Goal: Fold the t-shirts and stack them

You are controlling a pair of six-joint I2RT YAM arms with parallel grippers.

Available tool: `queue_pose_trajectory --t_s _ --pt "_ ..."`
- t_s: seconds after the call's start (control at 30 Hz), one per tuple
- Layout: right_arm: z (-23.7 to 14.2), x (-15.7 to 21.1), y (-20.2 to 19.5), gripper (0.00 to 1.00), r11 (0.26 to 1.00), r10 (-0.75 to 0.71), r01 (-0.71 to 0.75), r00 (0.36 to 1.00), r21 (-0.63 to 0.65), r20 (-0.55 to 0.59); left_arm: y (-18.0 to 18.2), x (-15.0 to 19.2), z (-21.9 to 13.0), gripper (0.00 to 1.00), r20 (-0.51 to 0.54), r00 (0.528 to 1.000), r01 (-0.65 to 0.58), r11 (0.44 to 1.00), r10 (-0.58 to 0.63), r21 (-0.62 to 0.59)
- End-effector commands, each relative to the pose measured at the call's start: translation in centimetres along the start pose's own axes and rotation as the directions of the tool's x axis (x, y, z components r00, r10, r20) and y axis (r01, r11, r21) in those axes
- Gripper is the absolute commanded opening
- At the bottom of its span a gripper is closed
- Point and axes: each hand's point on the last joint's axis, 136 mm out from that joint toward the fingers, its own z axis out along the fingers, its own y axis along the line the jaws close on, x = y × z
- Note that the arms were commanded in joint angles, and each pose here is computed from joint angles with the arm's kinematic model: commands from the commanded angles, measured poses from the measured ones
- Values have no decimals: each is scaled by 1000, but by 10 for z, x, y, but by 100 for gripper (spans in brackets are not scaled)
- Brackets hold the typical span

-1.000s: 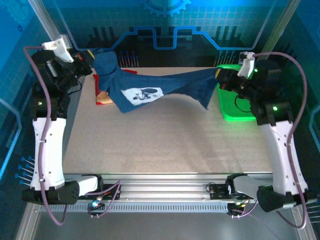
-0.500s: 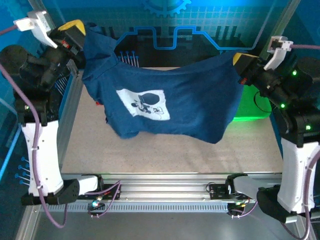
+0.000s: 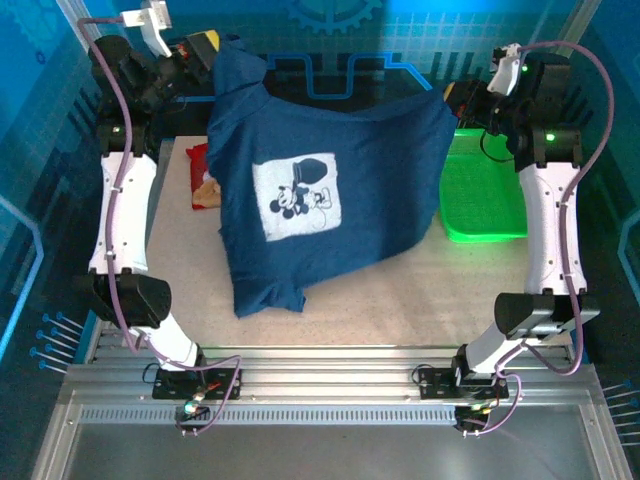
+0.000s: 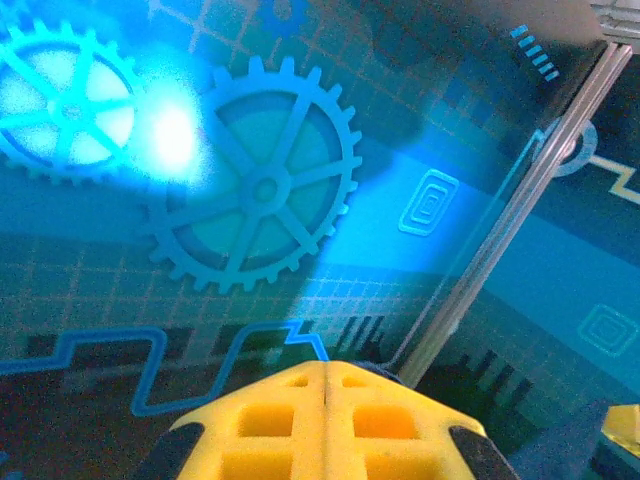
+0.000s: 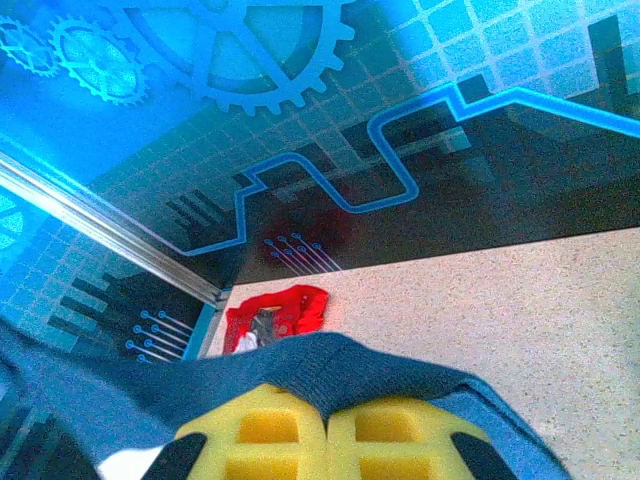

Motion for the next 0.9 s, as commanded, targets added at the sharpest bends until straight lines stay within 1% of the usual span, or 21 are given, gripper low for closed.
queue_pose_trajectory --t_s 0.0,0.13,0.27,0.37,0.47,0.53,0.6,0.7,0.8,0.83,0.87 --pt "-25 -5 23 0 998 -27 29 999 -63 36 -55 -29 -16 0 56 995 -86 983 78 164" --pt "-27 37 7 0 998 41 -42 999 -51 -24 -44 16 -24 0 -49 999 -14 986 22 163" --pt "-39 92 1 0 992 105 -112 985 -51 -135 -54 48 -52 0 -118 993 -5 988 23 154" --pt "-50 132 -10 0 990 136 -139 968 0 -209 -57 70 -68 0 -184 982 -6 990 33 142" --pt "-57 171 -33 0 981 190 -172 945 89 -264 -39 109 -68 0 -300 954 49 993 -15 105" --pt "-54 193 -46 0 972 229 -199 925 125 -303 -21 149 -61 0 -390 918 110 991 -71 78" --pt "-47 211 -59 0 961 268 -226 901 158 -340 -7 200 -52 0 -500 859 151 987 -106 50" --pt "-37 232 -73 0 951 297 -231 867 204 -399 7 274 -35 0 -644 753 197 980 -137 22" --pt "-29 246 -86 0 947 300 -208 845 244 -443 25 331 -20 0 -735 656 242 970 -173 -13" --pt "-26 250 -91 0 945 307 -209 834 253 -458 28 352 -15 0 -769 617 242 970 -166 -15" --pt "-22 256 -96 0 941 316 -207 821 267 -476 28 375 -13 0 -809 568 241 971 -153 -15"
